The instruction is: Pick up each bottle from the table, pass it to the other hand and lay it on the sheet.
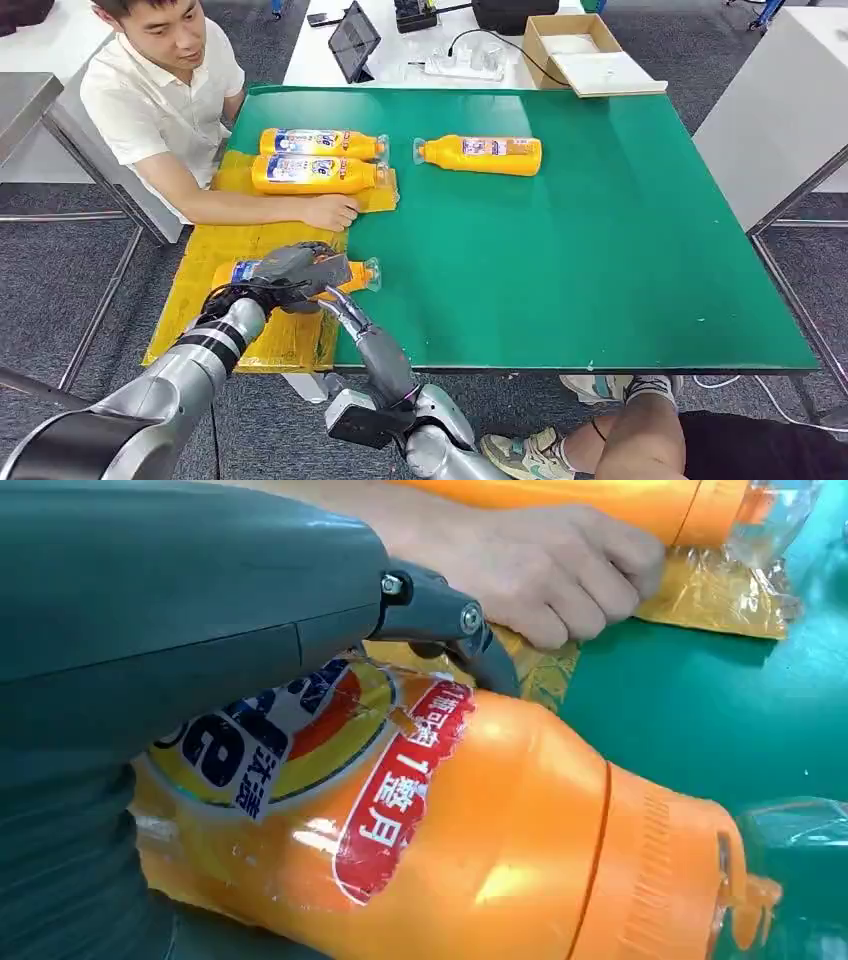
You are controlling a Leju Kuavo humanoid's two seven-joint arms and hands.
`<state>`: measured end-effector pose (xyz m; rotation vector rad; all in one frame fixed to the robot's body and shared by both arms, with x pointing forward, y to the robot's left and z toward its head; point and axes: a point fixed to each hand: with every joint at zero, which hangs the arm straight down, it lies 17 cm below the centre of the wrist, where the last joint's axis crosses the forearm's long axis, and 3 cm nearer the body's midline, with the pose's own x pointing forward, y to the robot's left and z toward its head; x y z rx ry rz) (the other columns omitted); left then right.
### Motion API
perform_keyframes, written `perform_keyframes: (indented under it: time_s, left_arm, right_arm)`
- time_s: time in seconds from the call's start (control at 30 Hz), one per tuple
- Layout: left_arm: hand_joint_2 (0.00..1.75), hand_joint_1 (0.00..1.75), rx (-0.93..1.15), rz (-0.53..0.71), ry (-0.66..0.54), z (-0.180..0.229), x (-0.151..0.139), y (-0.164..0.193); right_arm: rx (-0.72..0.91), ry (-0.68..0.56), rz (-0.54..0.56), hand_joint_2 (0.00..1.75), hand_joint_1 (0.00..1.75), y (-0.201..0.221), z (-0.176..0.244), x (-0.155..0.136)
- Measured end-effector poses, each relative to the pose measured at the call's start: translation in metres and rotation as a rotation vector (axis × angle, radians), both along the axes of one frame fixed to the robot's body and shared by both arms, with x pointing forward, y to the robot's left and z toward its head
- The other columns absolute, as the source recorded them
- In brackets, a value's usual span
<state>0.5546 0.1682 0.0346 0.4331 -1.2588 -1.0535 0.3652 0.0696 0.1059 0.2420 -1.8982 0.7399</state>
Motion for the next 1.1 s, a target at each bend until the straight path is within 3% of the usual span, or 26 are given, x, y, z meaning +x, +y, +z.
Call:
perform_keyframes:
  time_s: [0.23,0.27,0.33,0.37,0.4,0.43,0.57,0.67,0.9,1.1]
  left_arm:
    - [1.75,0.0,-0.024,-0.062,0.047,-0.007,-0.008,-0.009]
    - [0.0,0.0,-0.032,-0.075,0.054,-0.007,-0.01,-0.011]
    - [0.0,0.0,-0.051,-0.096,0.067,-0.007,-0.011,-0.013]
    - [1.75,0.0,-0.063,-0.101,0.07,-0.007,-0.012,-0.014]
    - [1.75,0.0,-0.09,-0.108,0.069,-0.005,-0.013,-0.016]
    - [1.75,0.0,-0.131,-0.117,0.069,-0.002,-0.014,-0.02]
    - [1.75,0.0,-0.707,-0.116,0.131,0.034,-0.026,-0.044]
    - [1.75,0.0,-0.958,-0.064,0.155,0.047,-0.029,-0.043]
    - [1.75,0.0,-1.277,0.121,0.118,0.061,-0.021,-0.022]
    - [1.75,0.0,-1.396,0.23,0.068,0.067,-0.022,-0.013]
  right_arm:
    - [0.02,-0.004,-0.001,0.0,0.0,0.0,0.003,0.0]
    - [0.023,-0.006,-0.003,0.0,0.0,-0.001,0.003,0.0]
    - [0.027,-0.008,-0.008,0.0,0.0,-0.002,0.003,0.001]
    - [0.029,-0.011,-0.011,0.0,0.0,-0.003,0.003,0.002]
    - [0.03,-0.013,-0.013,0.0,0.0,-0.003,0.003,0.003]
    - [0.029,-0.014,-0.015,1.75,0.0,-0.004,0.002,0.003]
    - [0.035,-0.029,-0.012,1.75,0.0,-0.004,0.001,0.001]
    - [0.032,-0.027,-0.013,1.75,0.0,-0.004,-0.003,0.0]
    - [0.013,-0.026,-0.024,1.75,0.0,-0.004,-0.009,-0.002]
    - [-0.009,-0.03,-0.031,1.75,0.0,-0.004,-0.014,-0.003]
